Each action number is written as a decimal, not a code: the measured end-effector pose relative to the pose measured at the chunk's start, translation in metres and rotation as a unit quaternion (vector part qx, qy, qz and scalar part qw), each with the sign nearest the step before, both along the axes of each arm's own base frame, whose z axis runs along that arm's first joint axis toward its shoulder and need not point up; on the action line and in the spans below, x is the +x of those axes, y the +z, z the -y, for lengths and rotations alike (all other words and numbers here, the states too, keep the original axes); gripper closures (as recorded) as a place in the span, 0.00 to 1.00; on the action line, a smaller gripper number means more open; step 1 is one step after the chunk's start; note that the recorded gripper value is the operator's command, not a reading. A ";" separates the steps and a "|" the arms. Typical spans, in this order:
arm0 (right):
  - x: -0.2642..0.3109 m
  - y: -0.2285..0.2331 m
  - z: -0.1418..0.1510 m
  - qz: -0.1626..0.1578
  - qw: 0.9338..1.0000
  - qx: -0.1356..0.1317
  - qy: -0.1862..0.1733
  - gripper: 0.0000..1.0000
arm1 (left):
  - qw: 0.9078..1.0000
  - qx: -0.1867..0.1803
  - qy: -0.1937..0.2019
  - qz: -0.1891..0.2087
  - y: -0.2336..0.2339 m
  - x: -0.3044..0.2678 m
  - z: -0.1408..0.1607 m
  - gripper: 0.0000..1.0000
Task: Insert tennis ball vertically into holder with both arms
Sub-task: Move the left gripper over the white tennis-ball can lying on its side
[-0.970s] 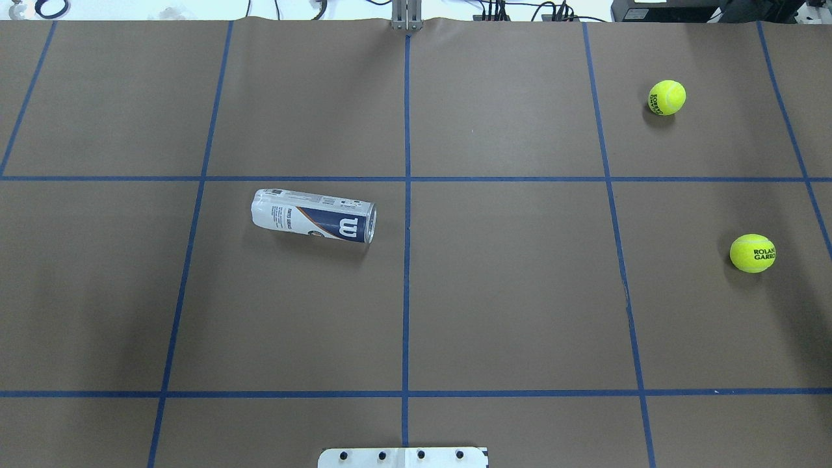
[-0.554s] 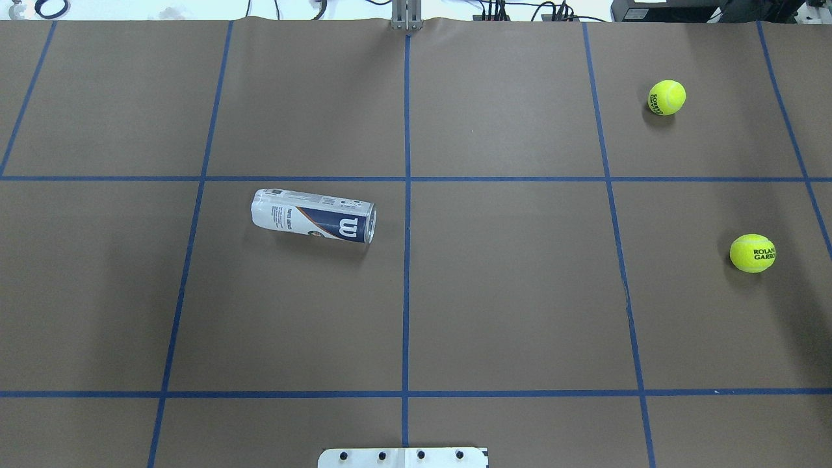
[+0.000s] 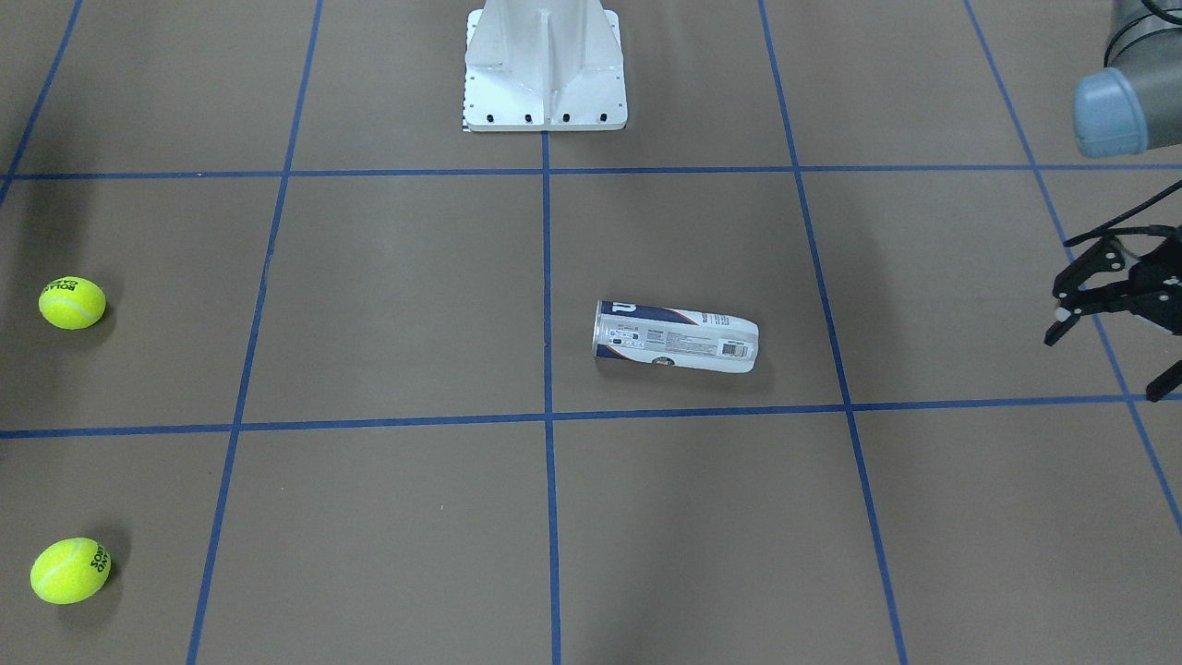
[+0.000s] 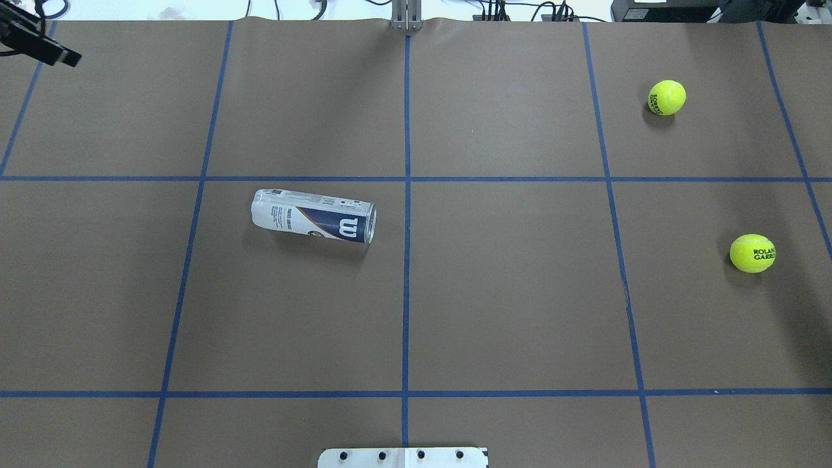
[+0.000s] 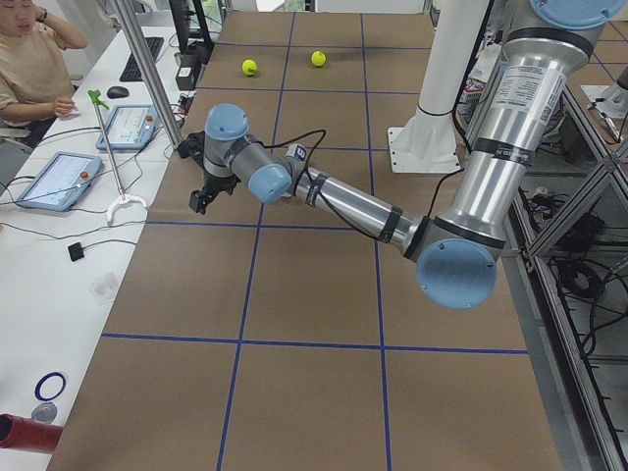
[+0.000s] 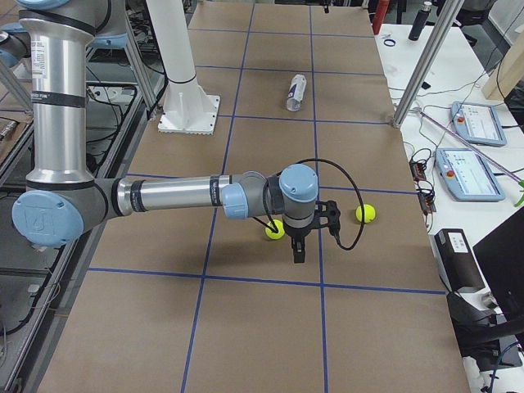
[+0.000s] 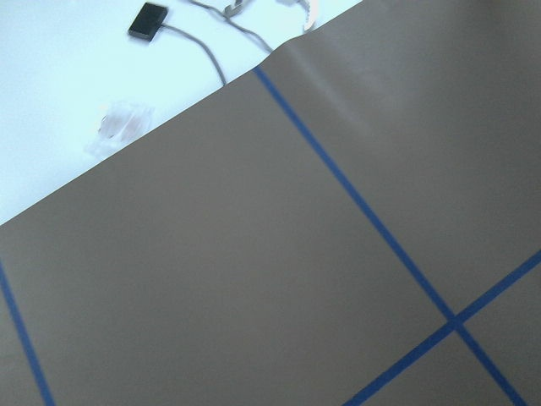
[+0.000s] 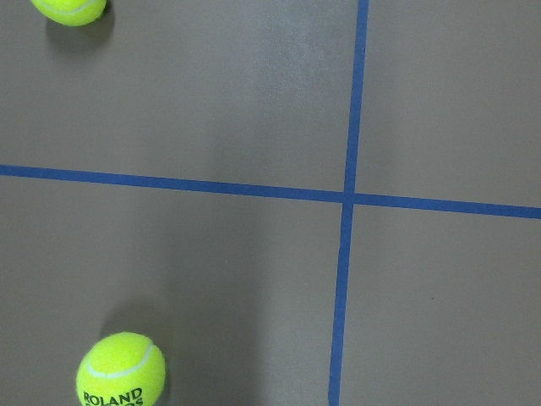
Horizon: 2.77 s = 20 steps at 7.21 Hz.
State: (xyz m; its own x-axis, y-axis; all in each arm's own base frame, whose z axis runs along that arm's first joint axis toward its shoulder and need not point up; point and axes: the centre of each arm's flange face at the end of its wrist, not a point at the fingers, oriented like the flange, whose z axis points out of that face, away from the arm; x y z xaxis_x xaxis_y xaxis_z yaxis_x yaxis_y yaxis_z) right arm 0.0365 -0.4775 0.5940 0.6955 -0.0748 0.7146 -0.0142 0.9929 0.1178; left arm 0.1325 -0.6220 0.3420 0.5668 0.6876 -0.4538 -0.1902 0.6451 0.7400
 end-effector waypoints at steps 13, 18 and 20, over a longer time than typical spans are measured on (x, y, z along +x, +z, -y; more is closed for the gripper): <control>0.000 0.004 -0.002 0.002 1.000 -0.008 0.000 0.00 | 0.907 0.296 0.282 0.098 -0.175 0.376 -0.156 0.00; -0.001 0.004 -0.003 0.003 1.000 -0.009 0.000 0.00 | 0.908 0.267 0.292 0.141 -0.155 0.414 -0.159 0.00; -0.001 0.005 -0.002 0.003 1.000 -0.009 0.000 0.00 | 0.907 0.259 0.294 0.151 -0.148 0.426 -0.152 0.00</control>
